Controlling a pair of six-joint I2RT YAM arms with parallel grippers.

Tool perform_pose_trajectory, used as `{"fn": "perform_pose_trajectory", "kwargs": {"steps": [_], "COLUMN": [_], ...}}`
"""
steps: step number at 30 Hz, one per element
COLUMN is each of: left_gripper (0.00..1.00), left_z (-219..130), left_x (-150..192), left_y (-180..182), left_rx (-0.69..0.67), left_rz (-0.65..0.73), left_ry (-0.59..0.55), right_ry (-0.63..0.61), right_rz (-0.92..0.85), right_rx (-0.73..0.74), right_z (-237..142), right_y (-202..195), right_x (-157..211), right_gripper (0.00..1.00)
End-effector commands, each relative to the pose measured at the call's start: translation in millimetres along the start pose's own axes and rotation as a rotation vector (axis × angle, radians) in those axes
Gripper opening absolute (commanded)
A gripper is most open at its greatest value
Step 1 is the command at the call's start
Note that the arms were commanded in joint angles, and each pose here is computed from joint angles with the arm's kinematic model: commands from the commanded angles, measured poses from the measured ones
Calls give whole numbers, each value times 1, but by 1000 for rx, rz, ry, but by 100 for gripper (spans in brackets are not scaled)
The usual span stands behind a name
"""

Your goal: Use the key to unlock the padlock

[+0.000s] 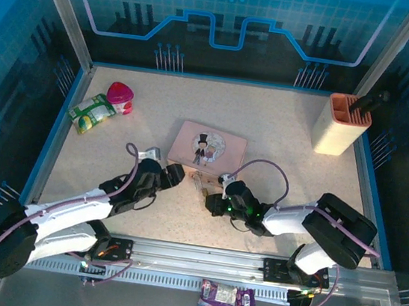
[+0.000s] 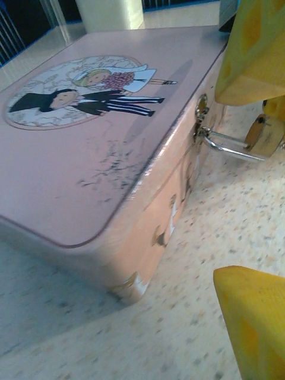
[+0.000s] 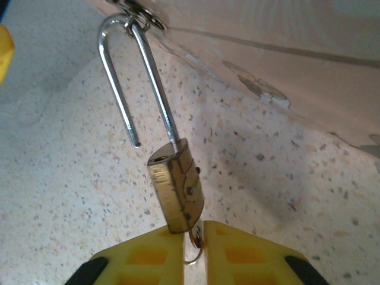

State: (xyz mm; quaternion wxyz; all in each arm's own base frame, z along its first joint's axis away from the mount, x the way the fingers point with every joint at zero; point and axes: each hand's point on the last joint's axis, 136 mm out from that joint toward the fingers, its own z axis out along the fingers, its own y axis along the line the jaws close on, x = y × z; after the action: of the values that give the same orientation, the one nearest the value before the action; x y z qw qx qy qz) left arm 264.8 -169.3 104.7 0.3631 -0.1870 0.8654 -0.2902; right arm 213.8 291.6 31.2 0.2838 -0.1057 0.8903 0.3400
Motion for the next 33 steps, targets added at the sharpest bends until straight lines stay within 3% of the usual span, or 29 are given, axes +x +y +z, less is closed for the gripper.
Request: {"fn": "perform_pose_trajectory", "kwargs": {"steps": [1,16,26,33], "left_gripper": [74,80,81,81], "left_z": [-8,21,26,26], "left_x": [-17,-55,-67,-64], "left_y": [5,-2,-1,3], "left_rx": [-56,-55,-88,-100], "left_rz": [155,257,281,274], "left_ry": [11,74,59,70], "right_ry": [9,55,45,9], "right_rz": [90,-172,-297,-325], "right_rx": [-34,170,127,87], "right_z": [2,-16,-23,-19], "right_y": [-4,-16,2,20], "right_x": [-10,-32,-29,-33], "right_gripper": [21,51,65,67]}}
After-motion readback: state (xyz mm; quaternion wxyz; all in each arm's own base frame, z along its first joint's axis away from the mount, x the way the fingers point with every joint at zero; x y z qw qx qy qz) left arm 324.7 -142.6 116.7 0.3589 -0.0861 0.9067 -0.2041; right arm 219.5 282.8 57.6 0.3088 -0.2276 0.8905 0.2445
